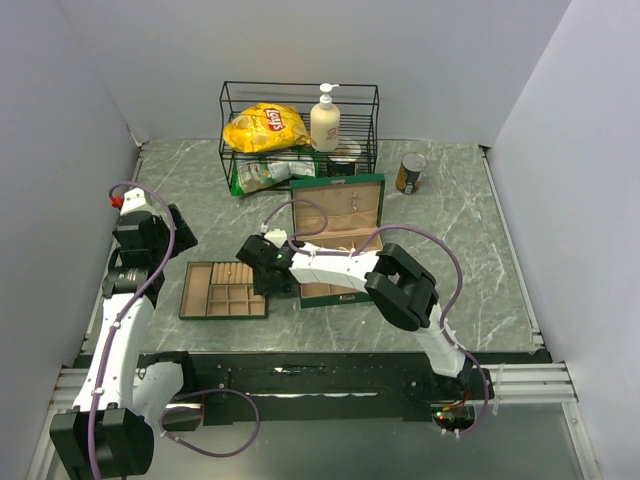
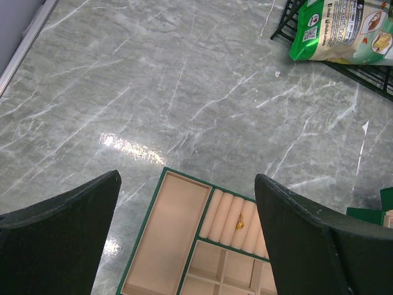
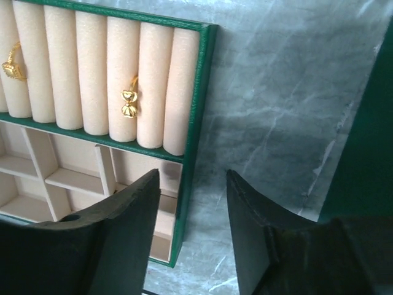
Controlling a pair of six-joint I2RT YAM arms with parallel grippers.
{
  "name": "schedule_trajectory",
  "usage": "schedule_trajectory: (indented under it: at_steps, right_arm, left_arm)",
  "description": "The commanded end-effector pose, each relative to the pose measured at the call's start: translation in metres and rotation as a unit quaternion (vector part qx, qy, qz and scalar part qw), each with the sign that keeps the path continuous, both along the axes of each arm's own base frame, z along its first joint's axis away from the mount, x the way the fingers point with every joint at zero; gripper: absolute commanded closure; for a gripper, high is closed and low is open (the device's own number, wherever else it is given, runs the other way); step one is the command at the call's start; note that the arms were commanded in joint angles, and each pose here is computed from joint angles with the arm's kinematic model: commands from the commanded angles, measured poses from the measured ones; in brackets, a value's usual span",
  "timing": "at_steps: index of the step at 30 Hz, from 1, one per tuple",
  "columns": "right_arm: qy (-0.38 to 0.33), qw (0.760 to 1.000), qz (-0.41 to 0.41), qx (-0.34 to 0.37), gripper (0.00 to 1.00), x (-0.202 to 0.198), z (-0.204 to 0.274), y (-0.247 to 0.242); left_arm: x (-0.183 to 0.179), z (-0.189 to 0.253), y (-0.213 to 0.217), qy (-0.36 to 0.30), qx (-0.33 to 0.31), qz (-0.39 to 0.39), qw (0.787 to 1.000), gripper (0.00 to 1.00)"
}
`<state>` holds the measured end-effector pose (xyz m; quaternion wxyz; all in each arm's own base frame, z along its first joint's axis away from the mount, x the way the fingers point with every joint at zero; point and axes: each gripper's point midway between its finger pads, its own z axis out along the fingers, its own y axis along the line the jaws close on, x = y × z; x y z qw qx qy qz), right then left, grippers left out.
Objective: Organize the mixed jewelry
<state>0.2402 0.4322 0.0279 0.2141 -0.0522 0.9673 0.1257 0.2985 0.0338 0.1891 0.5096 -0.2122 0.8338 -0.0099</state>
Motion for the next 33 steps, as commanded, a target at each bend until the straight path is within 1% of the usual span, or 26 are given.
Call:
schedule_trajectory:
  at_steps: [1, 13, 14, 24, 26, 28, 33]
  right_arm:
    - [-0.013, 0.999, -0.027, -0.024, 0.48, 0.010, 0.000, -0.006]
    - [-0.001, 0.998, -0.020, -0.056, 0.56, 0.005, -0.014, -0.007]
    - [-0.001, 0.998, -0.018, -0.058, 0.60, 0.004, -0.015, -0.007]
    - [-0.002, 0.998, -0.014, -0.066, 0.63, 0.003, -0.019, -0.007]
    - [-0.004, 0.998, -0.009, -0.064, 0.67, 0.003, -0.018, -0.006]
    - [-0.004, 0.998, -0.005, -0.062, 0.68, 0.002, -0.017, -0.004]
    - [-0.007, 0.998, -0.004, -0.060, 0.68, 0.004, -0.016, -0.004]
  left_arm:
    - [0.006, 0.022, 0.000, -0.033, -0.002, -0.001, 0.999, 0.04]
    - [0.006, 0.022, 0.000, -0.034, -0.002, -0.001, 0.999, 0.04]
    - [0.006, 0.023, 0.000, -0.035, -0.001, -0.001, 0.999, 0.04]
    - [0.006, 0.023, 0.000, -0.034, -0.002, -0.001, 0.999, 0.04]
    - [0.006, 0.022, 0.000, -0.033, -0.002, -0.001, 0.999, 0.04]
    - [0.006, 0.022, -0.001, -0.033, -0.002, -0.002, 0.999, 0.04]
    - [0.006, 0.022, 0.000, -0.033, -0.002, -0.002, 0.999, 0.04]
